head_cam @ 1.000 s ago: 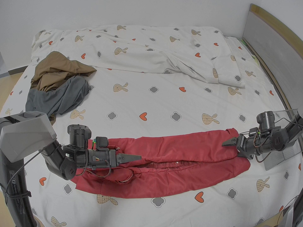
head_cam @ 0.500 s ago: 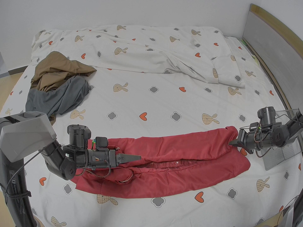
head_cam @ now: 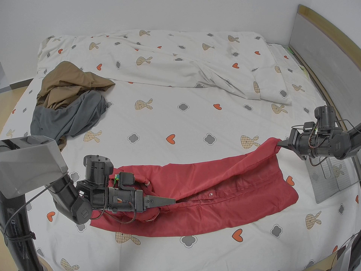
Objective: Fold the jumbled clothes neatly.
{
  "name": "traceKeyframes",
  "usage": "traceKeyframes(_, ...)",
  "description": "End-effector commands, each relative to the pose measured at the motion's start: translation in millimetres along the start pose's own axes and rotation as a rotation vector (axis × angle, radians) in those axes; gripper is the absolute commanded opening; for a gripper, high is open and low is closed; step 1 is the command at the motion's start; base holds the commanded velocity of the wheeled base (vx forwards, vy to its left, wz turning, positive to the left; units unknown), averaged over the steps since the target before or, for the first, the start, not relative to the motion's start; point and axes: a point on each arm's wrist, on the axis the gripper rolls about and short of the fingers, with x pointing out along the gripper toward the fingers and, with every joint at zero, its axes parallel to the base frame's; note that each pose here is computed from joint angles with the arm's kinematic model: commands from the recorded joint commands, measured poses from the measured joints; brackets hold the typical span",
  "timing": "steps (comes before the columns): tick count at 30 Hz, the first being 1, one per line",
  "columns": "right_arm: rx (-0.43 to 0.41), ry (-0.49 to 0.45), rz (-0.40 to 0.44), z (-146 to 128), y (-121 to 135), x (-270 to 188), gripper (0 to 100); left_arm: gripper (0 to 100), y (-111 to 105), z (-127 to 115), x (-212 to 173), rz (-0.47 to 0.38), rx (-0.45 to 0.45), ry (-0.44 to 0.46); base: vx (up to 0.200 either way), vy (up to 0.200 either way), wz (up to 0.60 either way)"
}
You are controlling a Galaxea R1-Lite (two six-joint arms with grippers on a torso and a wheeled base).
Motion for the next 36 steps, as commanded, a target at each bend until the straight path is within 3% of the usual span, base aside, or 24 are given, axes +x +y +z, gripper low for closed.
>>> traceKeyframes(1, -0.008, 0.012, -0.02, -5, -7, -4, 0, 100, -10, -4, -1, -0.011, 0.005, 0.013, 0.0, 0.0, 0.0)
traceKeyframes(15, -0.02, 0.103, -0.117, -25, -47, 10, 0, 100, -6, -8, 0, -0.005, -0.012, 0.024, 0.0, 0.0, 0.0)
traceKeyframes(16, -0.018, 0.107, -0.119, -26, -48, 10, 100, 100, -6, -8, 0, -0.005, -0.012, 0.024, 0.0, 0.0, 0.0)
traceKeyframes(21, -0.016, 0.111, -0.122, -30, -47, 5, 100, 100, -7, -8, 0, -0.006, -0.009, 0.023, 0.0, 0.0, 0.0)
traceKeyframes(30, -0.073, -0.017, -0.029, -15, -5, -44, 100, 100, -18, -4, -5, -0.018, 0.019, 0.008, 0.0, 0.0, 0.0)
traceKeyframes(33, -0.078, -0.032, 0.062, -16, 23, -51, 100, 100, -45, 0, -15, -0.046, 0.074, -0.014, 0.0, 0.0, 0.0)
traceKeyframes(36, -0.062, 0.02, 0.179, -17, 46, -43, 100, 100, -71, 8, -29, -0.073, 0.134, -0.058, 0.0, 0.0, 0.0)
